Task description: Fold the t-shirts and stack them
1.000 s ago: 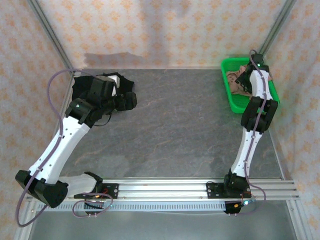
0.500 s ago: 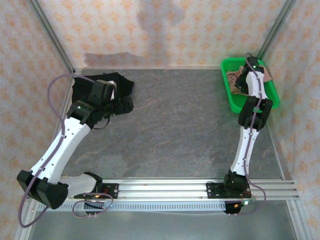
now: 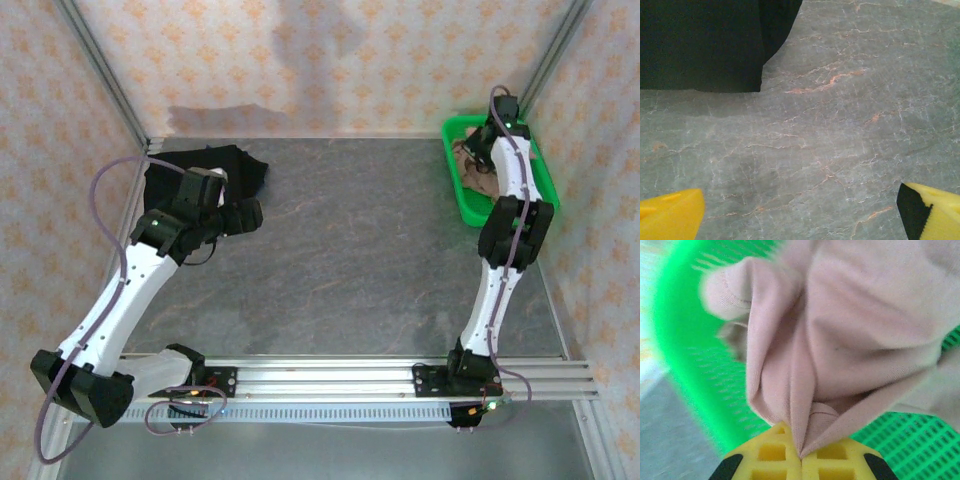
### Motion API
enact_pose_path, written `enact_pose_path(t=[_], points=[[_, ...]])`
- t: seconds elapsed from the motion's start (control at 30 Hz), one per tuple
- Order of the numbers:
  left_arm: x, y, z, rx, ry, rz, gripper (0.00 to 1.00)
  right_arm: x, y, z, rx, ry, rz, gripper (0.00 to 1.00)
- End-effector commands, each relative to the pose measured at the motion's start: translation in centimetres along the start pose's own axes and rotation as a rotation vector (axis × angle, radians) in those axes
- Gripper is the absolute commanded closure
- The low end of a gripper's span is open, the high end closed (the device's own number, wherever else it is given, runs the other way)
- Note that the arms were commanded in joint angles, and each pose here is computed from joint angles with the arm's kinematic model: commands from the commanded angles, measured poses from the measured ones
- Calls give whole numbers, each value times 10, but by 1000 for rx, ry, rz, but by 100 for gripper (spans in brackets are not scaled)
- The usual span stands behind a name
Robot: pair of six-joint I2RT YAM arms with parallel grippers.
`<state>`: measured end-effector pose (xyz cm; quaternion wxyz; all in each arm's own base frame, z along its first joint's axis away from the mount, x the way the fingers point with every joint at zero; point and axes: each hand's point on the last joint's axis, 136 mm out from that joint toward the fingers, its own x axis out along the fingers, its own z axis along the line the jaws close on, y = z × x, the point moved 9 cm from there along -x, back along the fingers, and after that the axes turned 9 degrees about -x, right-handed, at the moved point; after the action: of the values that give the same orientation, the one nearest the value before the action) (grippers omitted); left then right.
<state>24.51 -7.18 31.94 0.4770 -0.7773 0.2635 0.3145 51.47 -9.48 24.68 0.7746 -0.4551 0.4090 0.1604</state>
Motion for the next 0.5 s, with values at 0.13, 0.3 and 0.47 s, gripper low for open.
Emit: enact_pose_path(t=[0.13, 0.3, 0.47], points=[[-3, -12, -10, -8, 71, -45, 0, -131, -23, 31, 98, -199, -290, 100], [-3, -21, -21, -9, 132, -58, 0, -198, -29, 43, 141, -356, -397, 100], [-5, -33, -35, -20, 194, -72, 0, -266, -35, 60, 179, -592, -504, 100]])
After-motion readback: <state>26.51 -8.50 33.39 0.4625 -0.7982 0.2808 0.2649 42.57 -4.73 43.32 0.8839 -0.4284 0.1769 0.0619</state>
